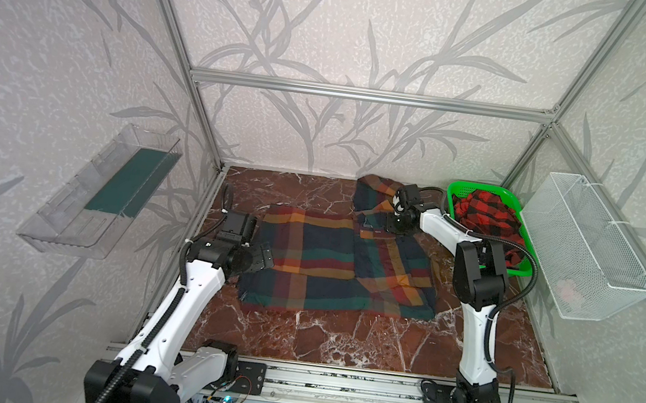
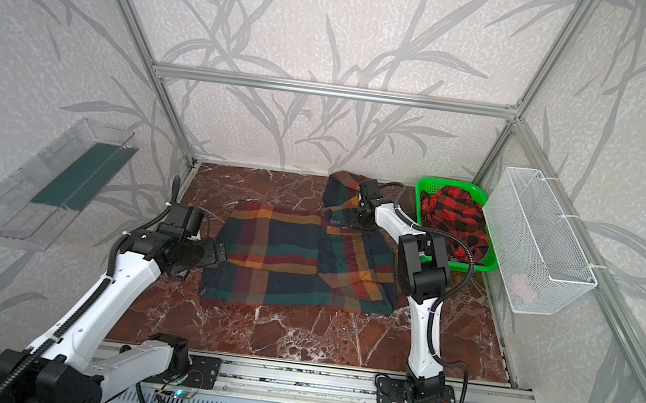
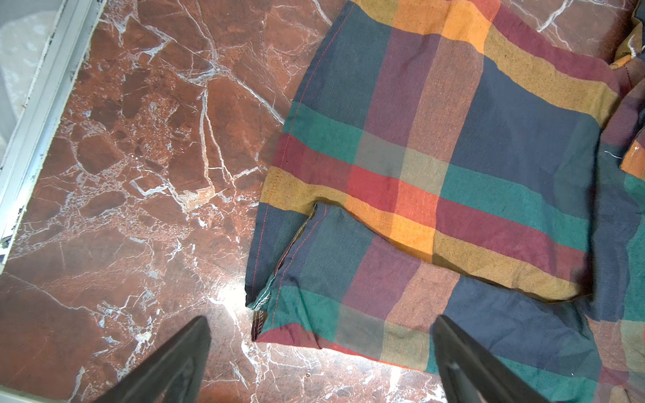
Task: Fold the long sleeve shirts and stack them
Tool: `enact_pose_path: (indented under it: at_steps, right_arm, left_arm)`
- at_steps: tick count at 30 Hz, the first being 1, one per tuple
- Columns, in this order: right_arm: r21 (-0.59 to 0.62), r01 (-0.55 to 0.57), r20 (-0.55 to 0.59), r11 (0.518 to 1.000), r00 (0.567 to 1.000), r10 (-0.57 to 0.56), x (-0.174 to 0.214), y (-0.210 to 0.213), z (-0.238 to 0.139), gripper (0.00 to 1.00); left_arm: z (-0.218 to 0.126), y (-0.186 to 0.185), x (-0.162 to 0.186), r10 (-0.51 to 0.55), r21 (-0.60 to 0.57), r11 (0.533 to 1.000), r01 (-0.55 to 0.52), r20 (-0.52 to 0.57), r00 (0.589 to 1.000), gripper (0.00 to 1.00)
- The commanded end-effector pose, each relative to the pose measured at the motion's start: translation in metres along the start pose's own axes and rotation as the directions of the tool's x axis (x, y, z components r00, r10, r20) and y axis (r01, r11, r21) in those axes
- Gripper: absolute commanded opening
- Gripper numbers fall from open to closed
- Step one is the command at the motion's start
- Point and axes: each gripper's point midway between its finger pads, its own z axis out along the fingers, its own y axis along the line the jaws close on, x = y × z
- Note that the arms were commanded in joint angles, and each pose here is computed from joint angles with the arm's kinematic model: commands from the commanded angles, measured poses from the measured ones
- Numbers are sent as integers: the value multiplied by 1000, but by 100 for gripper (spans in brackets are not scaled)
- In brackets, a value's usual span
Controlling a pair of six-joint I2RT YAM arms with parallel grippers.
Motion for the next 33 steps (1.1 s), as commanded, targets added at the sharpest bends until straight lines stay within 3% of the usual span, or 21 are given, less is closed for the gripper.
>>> enact_pose_path:
  at_steps: [1,9,17,25,33]
  right_arm:
    - [-7,-2,-12,1000,1000,2,2,-1,5,38]
    - [-31,-21,7,999,1000,22,-2,4,-7,18]
    - [-80,-54,106,995,992,63,-22,16,-62,0]
    - [-346,-171,180,923,953,244,-21,55,-141,0]
    - [-513,-230,165,827,919,358,34,103,-198,0]
  left_arm:
    - [0,4,2,13,-21,1000,-13,7,1000,99]
    - [0,4,2,14,-21,1000,-14,6,1000,99]
    - [-2,5,1,11,-19,1000,-11,15,1000,99]
    - [-7,0,1,13,12,1000,-14,27,1000,99]
    - [-30,-1,0,-9,67,998,3,92,996,99]
